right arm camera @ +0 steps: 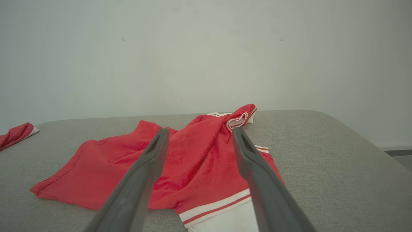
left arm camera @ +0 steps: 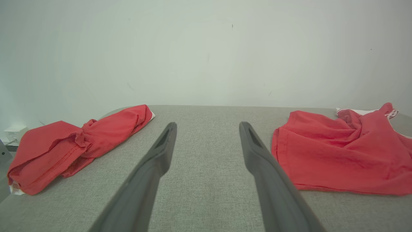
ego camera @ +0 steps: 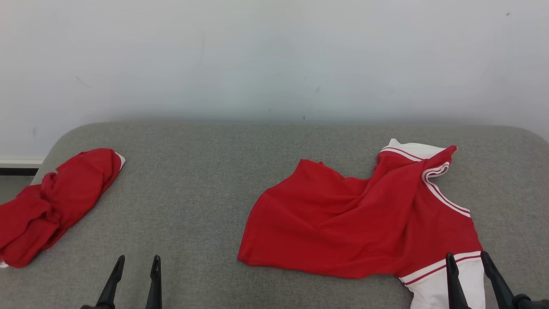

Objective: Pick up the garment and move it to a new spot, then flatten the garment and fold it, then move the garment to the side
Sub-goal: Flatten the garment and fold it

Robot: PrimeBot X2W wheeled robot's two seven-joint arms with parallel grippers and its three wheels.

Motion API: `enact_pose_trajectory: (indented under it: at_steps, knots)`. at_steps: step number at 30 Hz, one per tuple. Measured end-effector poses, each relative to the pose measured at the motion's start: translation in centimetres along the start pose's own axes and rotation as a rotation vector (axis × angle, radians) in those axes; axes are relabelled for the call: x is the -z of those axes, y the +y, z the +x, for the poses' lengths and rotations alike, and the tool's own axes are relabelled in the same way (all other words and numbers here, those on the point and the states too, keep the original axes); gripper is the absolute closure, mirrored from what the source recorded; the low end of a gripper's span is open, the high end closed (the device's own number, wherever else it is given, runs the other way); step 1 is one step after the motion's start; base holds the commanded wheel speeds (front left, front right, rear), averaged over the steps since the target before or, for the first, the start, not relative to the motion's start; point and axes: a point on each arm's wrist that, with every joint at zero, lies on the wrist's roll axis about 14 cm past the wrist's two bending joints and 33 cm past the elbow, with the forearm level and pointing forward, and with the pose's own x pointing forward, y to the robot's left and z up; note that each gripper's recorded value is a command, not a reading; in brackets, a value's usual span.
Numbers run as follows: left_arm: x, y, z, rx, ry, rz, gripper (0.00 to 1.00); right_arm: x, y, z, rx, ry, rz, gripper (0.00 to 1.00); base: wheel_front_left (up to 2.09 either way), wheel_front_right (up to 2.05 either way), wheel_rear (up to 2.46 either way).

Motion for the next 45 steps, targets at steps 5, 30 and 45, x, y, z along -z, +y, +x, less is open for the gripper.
enact_pose_trajectory:
  at_steps: [5, 30, 45]
  knots:
    - [0.1, 0.2, -0.4, -0.008, 0.005, 0.002, 0.00, 0.6, 0.3, -0.2, -0.007, 0.018, 0.004, 0.00, 0.00, 0.00, 0.00]
    - [8.0, -9.7, 5.5, 0.411, 0.270, 0.055, 0.00, 10.5, -7.5, -1.9, 0.227, 0.382, -0.007, 0.00, 0.00, 0.00, 0.00]
    - [13.5, -11.2, 6.9, 0.469, 0.451, 0.058, 0.00, 15.1, -8.5, -3.4, 0.302, 0.519, 0.041, 0.00, 0.00, 0.00, 0.00]
